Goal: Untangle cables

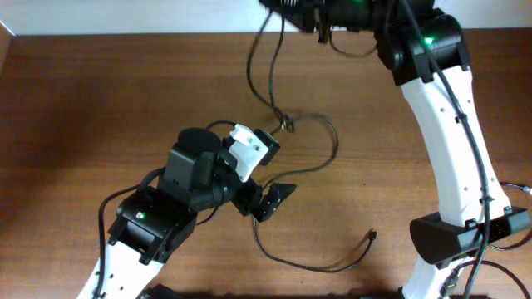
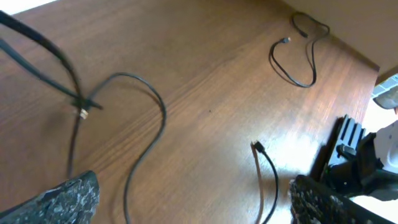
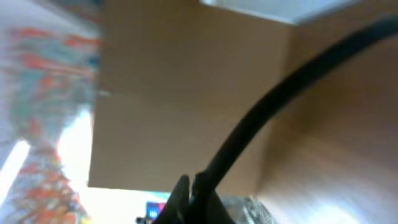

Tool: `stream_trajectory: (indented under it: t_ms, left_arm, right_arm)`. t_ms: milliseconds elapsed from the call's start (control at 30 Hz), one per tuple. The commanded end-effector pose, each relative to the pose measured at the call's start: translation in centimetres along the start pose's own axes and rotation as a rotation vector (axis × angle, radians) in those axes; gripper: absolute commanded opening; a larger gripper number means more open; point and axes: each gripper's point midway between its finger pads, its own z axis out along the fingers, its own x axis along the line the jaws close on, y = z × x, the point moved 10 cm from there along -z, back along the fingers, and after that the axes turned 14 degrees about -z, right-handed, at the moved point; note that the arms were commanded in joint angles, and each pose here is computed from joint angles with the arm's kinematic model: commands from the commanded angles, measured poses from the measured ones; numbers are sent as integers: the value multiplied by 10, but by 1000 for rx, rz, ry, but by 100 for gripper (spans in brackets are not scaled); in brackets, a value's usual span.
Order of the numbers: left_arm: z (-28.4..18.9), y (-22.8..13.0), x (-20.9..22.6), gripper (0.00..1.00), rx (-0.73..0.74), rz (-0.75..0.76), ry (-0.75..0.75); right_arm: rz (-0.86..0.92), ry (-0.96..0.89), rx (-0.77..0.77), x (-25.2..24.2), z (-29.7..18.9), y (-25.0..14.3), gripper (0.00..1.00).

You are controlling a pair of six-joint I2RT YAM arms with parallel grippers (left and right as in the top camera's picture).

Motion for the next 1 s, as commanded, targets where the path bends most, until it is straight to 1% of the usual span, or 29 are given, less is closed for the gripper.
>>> stream_trajectory:
  t_ms: [0,67,100,133,200,233,267,300,333,400,533,633,667,733,800,933,967]
  left_arm:
    - [-4,1,-3,99,-2,-3,-3]
    - [-4,0,-3,99,4,-6,-2]
    - [-4,0,-3,99,4,-6,-2]
    - [-4,0,-3,99,5,-6,-2]
    - [-4,0,-3,99,9,-8,-1]
    - [-4,-1,-3,99,11,-9,0]
    - [-4,-1,-3,99,11,-9,0]
    - [-4,-1,-3,99,11,-8,0]
    - [-4,0,-3,99,5,-2,3]
    - [-4,2,-1,99,-7,1,28]
    - [-4,1,-1,99,-4,-1,32]
    - [-4,1,-1,99,-4,-1,32]
    - [-4,1,-1,99,-4,-1,32]
    - [-4,1,0,99,-3,-2,33]
    - [-4,-1,0,99,9,-7,35]
    - [-5,-5,1,99,34,-19,40]
    - [-5,-6,1,99,43,-23,41]
  right_arm:
    - [44,104,-57,36,-10,6,4]
    - [10,148,-122,46,-14,14,4]
    - [-22,127,-143,43,-17,17,4]
    - [-15,70,-138,31,-19,16,4]
    - [52,-144,-128,-5,-21,6,4]
    - [184,-407,-104,-41,-31,-14,4]
    - [246,-560,-52,-58,-40,-31,4]
    - [284,-608,9,-63,-44,-43,4]
    - [303,-596,84,-62,-44,-53,4]
    - [290,-504,160,-55,-40,-59,4]
    - [260,-434,162,-49,-37,-55,4]
    - [217,-261,209,-32,-24,-52,4]
    - [174,-208,229,-23,-12,-55,4]
    - [126,-174,254,-14,3,-62,4]
    - [123,-172,267,-10,10,-68,4]
    - [111,-164,268,-3,8,-71,4]
    - [93,-178,244,3,4,-71,4]
